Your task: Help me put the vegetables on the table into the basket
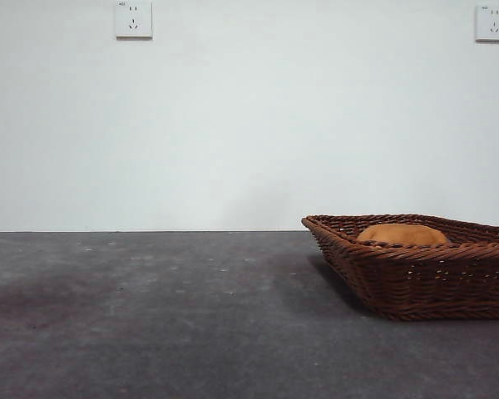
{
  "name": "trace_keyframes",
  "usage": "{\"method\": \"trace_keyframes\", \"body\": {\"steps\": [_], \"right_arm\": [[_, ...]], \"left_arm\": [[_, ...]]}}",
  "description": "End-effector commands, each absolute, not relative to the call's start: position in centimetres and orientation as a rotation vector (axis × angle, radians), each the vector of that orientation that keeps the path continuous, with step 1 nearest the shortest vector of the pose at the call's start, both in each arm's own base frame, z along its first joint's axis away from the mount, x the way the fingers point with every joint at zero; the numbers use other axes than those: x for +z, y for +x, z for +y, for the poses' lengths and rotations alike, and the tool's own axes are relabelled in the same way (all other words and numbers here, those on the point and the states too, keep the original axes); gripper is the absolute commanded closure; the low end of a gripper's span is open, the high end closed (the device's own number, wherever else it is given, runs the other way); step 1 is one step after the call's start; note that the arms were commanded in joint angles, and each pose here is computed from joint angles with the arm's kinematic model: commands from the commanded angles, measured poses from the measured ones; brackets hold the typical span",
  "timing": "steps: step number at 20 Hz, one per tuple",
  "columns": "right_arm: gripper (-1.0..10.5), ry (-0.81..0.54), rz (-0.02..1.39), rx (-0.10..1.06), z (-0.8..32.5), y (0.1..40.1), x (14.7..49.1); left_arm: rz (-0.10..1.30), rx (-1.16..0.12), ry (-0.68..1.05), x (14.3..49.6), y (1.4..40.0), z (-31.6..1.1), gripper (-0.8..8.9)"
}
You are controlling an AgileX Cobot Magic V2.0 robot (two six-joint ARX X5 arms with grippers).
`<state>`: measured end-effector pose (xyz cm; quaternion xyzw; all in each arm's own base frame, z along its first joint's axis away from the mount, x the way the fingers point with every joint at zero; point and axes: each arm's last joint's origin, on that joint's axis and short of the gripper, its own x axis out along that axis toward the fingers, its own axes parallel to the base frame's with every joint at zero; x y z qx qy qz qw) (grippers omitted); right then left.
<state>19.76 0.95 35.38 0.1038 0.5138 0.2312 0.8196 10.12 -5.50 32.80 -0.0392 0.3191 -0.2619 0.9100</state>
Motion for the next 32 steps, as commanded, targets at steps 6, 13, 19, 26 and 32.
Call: {"method": "trace_keyframes", "body": {"steps": [6, 13, 19, 26, 32], "right_arm": [[9.5, 0.152, 1.000, 0.507, 1.5, 13.6, 37.9], [9.5, 0.161, 0.974, 0.473, 1.4, 12.5, 38.3], [9.5, 0.158, 1.013, 0.437, 1.3, 13.5, 37.9], [9.5, 0.123, 1.094, 0.354, 1.1, 15.5, 36.9], [9.5, 0.084, 1.124, 0.286, 0.9, 17.4, 36.2]], "left_arm": [[0.645, -0.553, -0.054, 32.8, 10.1, -5.5, 8.21], [0.643, -0.552, -0.047, 32.8, 10.1, -5.5, 8.18], [0.654, -0.545, -0.044, 32.6, 10.4, -5.6, 8.18], [0.691, -0.540, -0.038, 32.3, 11.1, -5.9, 8.18], [0.650, -0.529, -0.014, 32.6, 12.3, -6.4, 8.17]]}}
